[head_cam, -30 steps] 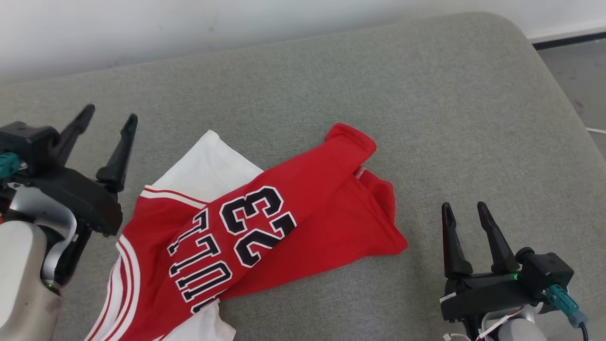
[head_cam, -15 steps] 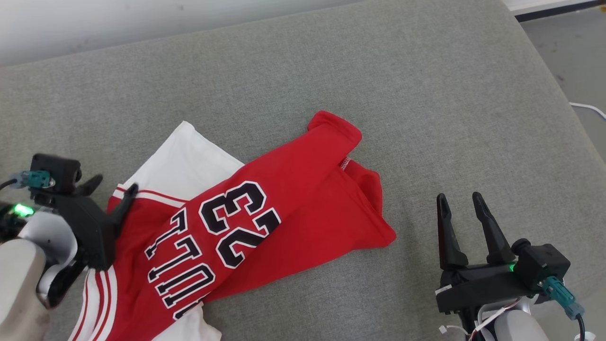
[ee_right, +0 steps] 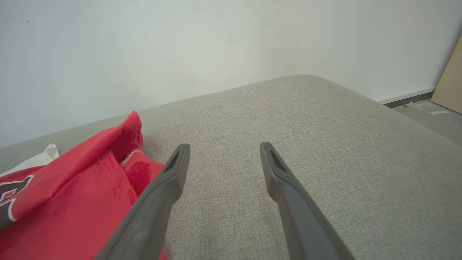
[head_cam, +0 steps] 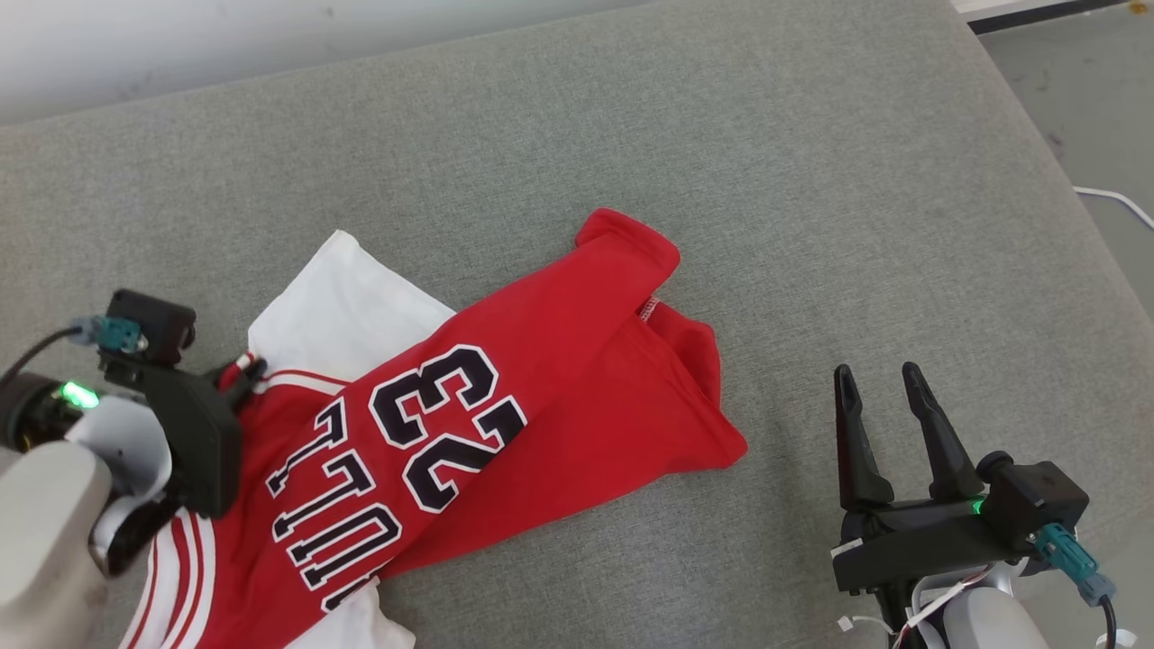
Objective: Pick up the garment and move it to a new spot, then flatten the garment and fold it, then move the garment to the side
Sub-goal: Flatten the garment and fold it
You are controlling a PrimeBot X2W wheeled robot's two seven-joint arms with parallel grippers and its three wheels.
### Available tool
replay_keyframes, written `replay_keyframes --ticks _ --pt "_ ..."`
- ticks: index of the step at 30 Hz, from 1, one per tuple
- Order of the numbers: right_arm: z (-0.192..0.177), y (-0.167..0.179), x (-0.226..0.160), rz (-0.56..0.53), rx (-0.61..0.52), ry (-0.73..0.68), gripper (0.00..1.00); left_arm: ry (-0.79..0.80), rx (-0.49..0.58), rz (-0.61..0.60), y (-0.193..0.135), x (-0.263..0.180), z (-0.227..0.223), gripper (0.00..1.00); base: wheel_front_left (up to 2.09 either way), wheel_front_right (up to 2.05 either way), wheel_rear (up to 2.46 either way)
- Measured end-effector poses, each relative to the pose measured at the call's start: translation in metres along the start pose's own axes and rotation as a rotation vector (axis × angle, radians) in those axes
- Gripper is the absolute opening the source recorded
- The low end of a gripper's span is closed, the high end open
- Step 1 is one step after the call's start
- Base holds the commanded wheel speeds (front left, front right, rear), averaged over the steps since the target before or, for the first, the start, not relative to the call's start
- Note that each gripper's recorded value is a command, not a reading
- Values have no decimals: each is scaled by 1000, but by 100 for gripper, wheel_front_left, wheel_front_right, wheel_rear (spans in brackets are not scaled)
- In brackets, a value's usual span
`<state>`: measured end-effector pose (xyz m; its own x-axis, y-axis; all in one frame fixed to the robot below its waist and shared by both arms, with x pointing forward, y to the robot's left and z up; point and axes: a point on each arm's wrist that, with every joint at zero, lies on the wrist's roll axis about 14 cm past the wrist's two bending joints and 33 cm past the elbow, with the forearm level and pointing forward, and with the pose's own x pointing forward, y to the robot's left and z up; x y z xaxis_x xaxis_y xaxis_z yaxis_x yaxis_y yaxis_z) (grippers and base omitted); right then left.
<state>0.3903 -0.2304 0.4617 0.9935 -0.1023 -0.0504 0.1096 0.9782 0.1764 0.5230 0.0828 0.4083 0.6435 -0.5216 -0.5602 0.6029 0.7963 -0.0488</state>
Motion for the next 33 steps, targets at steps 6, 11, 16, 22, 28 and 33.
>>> replay_keyframes --ticks 6,11,16,22,28,33 --pt "-1 1 3 2 -2 0 100 -192 56 69 28 -4 64 0 0 0 0" --pt "0 2 6 8 -10 -1 100 -414 99 164 55 -17 128 0 0 0 0" --pt "1 -1 5 1 -16 -5 100 -539 99 241 77 -25 158 0 0 0 0" --pt "3 -3 3 -6 -24 -7 100 -502 85 246 76 -11 140 100 0 0 0" --pt "6 -4 -1 -7 -30 -15 100 -555 73 271 79 -26 146 100 0 0 0" --pt "11 2 -3 12 -29 -30 100 -608 49 290 78 -45 152 100 0 0 0"
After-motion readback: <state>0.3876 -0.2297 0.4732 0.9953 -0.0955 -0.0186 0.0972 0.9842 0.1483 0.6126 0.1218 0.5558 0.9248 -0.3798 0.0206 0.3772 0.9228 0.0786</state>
